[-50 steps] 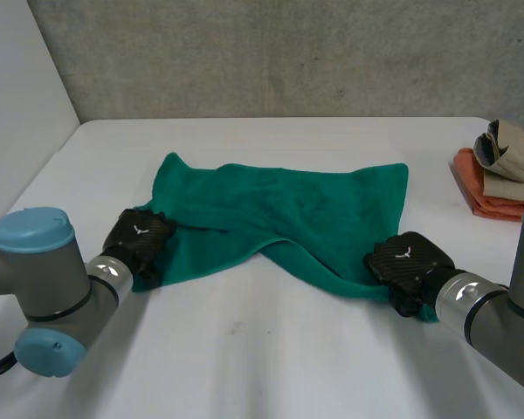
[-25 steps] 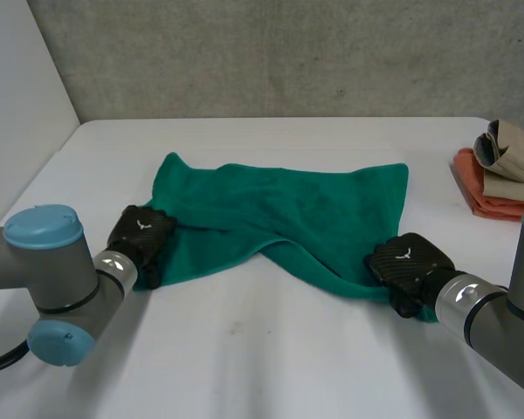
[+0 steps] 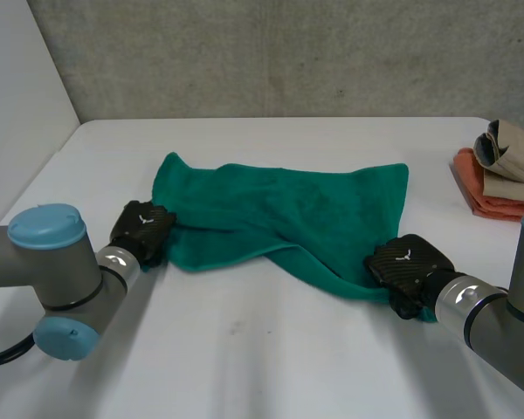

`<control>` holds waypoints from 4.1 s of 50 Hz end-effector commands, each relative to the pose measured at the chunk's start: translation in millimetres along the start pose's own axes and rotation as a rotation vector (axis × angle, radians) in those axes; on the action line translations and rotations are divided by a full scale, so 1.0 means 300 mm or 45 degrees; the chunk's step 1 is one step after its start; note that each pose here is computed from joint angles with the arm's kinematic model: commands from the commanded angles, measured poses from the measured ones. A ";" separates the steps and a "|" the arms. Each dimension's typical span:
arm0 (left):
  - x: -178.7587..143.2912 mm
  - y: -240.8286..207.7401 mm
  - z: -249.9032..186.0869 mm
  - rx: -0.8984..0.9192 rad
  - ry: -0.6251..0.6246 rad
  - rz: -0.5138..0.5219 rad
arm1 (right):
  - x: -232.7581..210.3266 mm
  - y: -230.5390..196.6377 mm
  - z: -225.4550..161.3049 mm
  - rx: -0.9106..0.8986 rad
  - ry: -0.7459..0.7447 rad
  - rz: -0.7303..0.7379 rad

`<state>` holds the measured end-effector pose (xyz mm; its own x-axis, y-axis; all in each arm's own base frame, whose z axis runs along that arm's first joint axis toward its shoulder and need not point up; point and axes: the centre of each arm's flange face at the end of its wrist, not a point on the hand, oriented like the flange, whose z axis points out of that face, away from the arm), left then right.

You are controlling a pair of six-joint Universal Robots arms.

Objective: Fold the laundry.

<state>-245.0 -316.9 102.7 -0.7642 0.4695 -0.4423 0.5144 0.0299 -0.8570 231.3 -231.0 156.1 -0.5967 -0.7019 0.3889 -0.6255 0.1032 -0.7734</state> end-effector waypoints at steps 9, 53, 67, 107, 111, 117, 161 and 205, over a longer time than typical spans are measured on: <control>-0.106 -0.199 -0.193 0.140 -0.107 -0.008 | 0.024 -0.012 -0.006 0.003 0.030 0.031; -0.101 -0.195 -0.274 0.049 -0.068 -0.033 | 0.112 0.173 0.094 -0.041 0.054 0.882; -0.203 -0.275 -0.477 -0.130 -0.083 -0.046 | 0.275 -0.106 -0.249 0.099 0.325 0.082; -0.201 -0.074 -0.001 -0.232 -0.176 0.062 | 0.327 -0.021 0.219 -0.168 0.342 -0.252; -0.197 -0.067 0.051 -0.196 -0.195 0.068 | 0.347 -0.033 0.276 -0.127 0.379 -0.271; -0.165 -0.089 0.106 -0.131 -0.211 0.088 | 0.386 -0.034 0.364 -0.088 0.476 -0.297; -0.071 -0.180 -0.149 -0.051 -0.166 0.108 | 0.237 0.193 0.116 -0.141 0.291 0.146; -0.129 -0.225 -0.227 -0.007 -0.229 0.097 | -0.071 -0.372 0.060 0.726 0.147 -0.510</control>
<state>-225.3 -277.1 193.7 -0.7776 0.3117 -0.5461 0.5765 0.0067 -0.8171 242.1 -286.8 236.8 -0.5547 -0.3664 0.7470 -0.6375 -0.3898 -0.6646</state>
